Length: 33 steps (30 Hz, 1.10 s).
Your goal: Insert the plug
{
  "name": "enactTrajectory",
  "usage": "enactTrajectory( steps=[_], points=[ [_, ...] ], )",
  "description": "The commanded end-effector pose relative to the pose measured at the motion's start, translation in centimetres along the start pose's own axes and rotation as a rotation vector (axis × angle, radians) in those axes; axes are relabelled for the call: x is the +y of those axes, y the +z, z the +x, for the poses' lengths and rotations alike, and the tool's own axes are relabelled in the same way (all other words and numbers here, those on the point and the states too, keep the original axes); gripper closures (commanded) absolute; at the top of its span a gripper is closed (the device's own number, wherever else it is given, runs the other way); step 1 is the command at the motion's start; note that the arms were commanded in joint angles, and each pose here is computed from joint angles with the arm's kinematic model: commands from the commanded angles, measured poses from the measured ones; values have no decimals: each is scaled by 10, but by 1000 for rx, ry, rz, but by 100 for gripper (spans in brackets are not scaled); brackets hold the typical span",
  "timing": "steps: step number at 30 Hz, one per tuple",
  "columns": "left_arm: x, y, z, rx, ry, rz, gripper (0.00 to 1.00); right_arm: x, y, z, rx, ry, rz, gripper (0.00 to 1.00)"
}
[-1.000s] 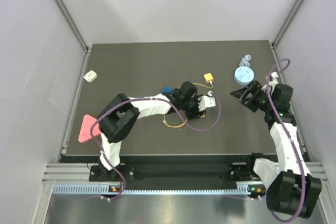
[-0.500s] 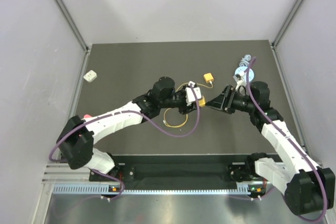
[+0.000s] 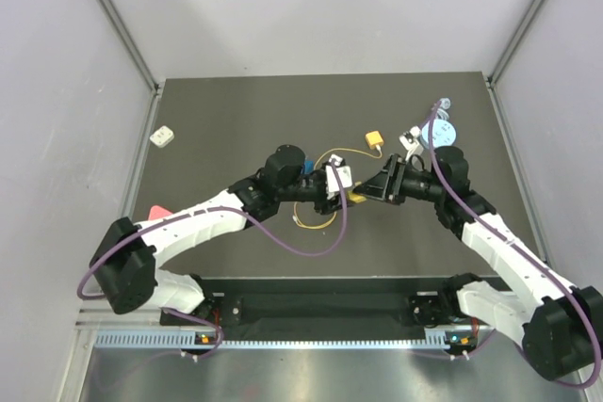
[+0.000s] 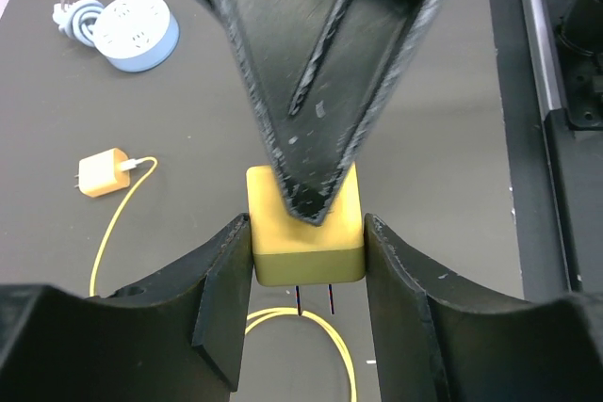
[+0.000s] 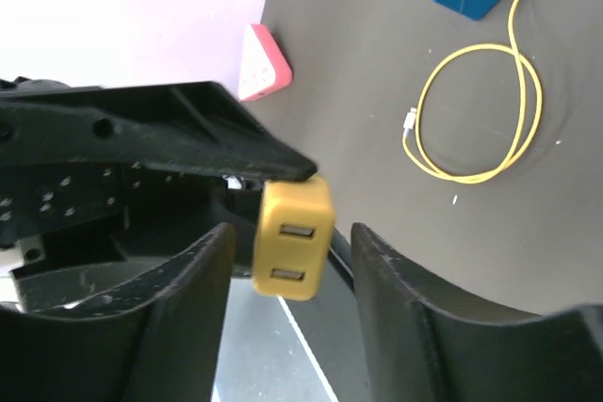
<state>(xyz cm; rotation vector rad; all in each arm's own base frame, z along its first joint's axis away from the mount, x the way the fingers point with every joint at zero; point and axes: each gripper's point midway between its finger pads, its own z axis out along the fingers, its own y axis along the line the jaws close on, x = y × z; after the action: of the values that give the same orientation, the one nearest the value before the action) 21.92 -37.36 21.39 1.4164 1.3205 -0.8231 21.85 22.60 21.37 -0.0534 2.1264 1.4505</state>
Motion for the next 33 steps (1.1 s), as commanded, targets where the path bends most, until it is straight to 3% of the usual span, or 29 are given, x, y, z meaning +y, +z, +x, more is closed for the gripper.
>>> enactTrajectory(
  steps=[1, 3, 4, 6, 7, 9, 10, 16, 19, 22, 25, 33],
  points=[
    [-6, -9, -25, -97, 41, 11, 100, 13, 8, -10, -19, -35, -16, 53],
    [-7, -11, -28, -113, 45, 6, 100, 14, 10, -8, -12, -38, -11, 63],
    [-7, -12, -28, -114, 45, 3, 100, 15, 11, -7, -11, -41, -12, 77],
    [-5, -13, -28, -115, 28, -14, 100, 15, 11, -7, -22, -43, -6, 90],
    [3, -14, -28, -108, 13, -61, 75, 18, 10, -7, -25, -49, -13, 100],
    [9, -15, -27, -101, -29, -103, 30, 21, 9, -9, -27, -55, -17, 100],
    [12, -16, -27, -97, -38, -118, 1, 22, 8, -9, -25, -57, -8, 100],
    [9, -35, -33, -47, -70, -137, 1, -1, -4, -42, -101, -111, 219, 100],
    [13, -53, -37, -34, -144, -218, 1, -28, -16, -66, -137, -104, 380, 100],
    [36, -77, -31, 17, -284, -422, 1, -59, -35, -96, -196, -112, 605, 100],
    [54, -104, -11, 109, -409, -633, 1, -86, -65, -132, -270, -130, 862, 100],
    [38, -136, 47, 338, -443, -726, 1, -142, -135, -206, -433, -12, 1359, 100]
  ],
)
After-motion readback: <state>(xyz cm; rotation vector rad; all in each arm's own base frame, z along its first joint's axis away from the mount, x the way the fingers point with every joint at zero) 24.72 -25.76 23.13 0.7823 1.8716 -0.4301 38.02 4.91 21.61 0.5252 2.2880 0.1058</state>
